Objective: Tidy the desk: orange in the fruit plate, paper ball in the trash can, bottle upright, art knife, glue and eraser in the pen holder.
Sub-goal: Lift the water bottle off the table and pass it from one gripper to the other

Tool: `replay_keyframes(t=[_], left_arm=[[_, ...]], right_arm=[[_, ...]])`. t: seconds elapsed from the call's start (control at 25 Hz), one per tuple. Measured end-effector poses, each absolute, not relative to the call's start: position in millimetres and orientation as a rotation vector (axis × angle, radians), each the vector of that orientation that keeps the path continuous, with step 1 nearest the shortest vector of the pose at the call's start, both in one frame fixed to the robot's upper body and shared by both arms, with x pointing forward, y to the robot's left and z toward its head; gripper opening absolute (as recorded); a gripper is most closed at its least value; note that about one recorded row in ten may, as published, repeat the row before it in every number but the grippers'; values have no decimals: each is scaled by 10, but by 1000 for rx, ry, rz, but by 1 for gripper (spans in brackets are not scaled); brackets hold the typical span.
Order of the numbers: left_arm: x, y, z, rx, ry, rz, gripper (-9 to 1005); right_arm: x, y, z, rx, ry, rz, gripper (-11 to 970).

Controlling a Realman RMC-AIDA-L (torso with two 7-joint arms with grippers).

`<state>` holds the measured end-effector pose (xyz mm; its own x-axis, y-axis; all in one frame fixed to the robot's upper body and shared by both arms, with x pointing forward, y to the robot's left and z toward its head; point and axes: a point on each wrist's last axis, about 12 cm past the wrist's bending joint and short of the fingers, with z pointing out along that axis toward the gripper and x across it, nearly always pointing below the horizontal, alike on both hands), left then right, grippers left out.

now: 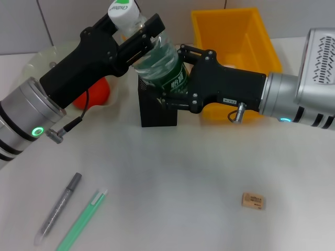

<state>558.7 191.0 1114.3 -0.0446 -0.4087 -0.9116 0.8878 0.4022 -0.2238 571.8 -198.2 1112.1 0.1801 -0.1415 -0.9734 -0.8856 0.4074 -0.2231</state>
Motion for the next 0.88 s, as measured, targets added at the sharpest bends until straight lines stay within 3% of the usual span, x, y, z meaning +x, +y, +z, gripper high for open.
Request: replay_keyframes(t=[0.24, 0.44, 0.88], left_arm=[[5591, 1915, 11148, 510, 1188, -1126, 685], [5590, 1916, 11149, 509, 1187, -1127, 555], [5590, 1916, 11147, 513, 1185, -1120, 499]], right_arm=[[5715, -1968, 11102, -1050, 1309, 690, 748], [5714, -1969, 11098, -1050, 1311, 691, 748], [5707, -1950, 11093, -1059, 1309, 696, 751]])
